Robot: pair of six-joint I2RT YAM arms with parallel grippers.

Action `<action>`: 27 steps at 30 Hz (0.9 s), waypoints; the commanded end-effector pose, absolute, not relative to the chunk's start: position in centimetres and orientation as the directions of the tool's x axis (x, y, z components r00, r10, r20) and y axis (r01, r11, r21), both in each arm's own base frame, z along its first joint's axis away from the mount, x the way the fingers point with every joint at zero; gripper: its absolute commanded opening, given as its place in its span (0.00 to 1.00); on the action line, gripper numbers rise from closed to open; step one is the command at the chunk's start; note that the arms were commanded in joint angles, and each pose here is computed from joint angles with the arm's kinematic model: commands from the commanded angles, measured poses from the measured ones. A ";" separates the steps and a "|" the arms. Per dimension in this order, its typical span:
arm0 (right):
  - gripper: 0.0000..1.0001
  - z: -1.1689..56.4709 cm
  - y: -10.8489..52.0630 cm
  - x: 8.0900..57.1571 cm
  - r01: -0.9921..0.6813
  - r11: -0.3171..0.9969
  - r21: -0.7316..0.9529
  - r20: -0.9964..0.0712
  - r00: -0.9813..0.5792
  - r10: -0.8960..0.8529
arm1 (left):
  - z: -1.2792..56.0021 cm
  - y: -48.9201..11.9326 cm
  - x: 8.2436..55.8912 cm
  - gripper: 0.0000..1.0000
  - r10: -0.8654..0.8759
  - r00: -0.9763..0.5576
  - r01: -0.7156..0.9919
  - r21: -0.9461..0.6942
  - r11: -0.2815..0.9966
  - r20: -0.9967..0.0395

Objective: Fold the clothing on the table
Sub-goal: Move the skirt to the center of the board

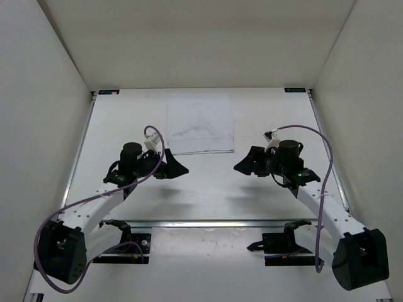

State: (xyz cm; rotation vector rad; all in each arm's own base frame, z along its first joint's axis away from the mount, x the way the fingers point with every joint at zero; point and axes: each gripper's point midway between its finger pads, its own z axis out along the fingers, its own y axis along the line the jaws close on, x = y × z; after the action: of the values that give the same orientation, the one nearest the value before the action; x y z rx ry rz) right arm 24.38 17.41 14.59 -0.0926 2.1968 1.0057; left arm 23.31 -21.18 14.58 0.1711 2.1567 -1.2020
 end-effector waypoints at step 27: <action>0.48 13.1 17.2 37.0 -0.140 0.824 0.549 -0.586 -0.767 0.260 | 10.8 -15.3 33.9 0.52 -0.473 -0.749 -0.097 -0.628 0.772 -0.464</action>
State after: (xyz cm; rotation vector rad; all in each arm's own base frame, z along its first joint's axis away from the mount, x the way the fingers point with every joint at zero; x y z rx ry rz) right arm 34.64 19.14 14.53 -0.0311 2.2677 0.9039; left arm 32.48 -17.34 12.78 -0.2775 2.2555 -0.9647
